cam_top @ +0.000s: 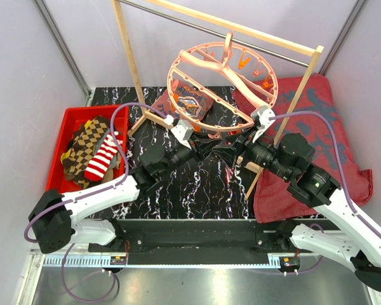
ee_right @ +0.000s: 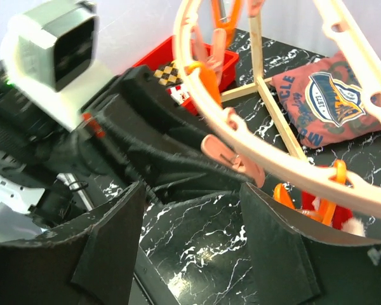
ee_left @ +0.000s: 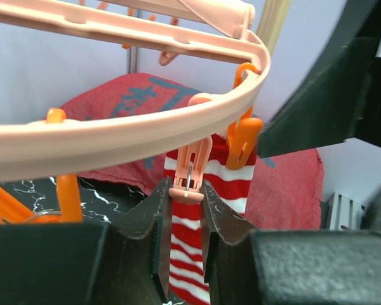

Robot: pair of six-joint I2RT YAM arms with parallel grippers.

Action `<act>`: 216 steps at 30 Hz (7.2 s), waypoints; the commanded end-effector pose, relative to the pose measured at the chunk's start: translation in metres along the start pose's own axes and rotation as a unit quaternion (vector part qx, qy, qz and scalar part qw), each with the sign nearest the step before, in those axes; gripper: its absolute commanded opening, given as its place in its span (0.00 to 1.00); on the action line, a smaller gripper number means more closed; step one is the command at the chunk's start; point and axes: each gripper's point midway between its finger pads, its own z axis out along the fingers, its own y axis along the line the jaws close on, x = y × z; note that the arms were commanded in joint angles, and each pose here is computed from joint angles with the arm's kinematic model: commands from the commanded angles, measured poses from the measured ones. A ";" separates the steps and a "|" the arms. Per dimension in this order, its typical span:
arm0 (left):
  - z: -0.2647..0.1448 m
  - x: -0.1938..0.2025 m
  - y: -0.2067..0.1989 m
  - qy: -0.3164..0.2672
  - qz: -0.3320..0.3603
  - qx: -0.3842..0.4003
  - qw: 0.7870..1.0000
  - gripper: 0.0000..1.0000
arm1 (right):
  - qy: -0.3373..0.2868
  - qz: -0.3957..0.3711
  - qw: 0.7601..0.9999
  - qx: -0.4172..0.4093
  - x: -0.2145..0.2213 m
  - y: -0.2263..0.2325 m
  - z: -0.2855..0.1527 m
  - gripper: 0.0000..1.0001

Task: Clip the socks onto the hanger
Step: Open the clamp at the hanger, then pick up the sock from the bin, then clamp the sock onto the hanger.

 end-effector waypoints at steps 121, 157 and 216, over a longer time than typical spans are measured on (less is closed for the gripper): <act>-0.170 0.009 0.098 0.203 0.056 -0.369 0.905 0.88 | -0.090 0.059 0.989 0.105 -0.018 -0.038 0.020 0.09; -0.304 0.116 0.415 0.469 -0.087 -0.653 0.588 0.37 | -0.080 0.008 0.991 0.109 -0.008 -0.044 0.013 0.09; -0.110 -0.063 0.070 0.020 -0.092 -0.133 0.987 0.00 | -0.107 0.042 0.989 0.091 -0.033 -0.031 0.005 0.09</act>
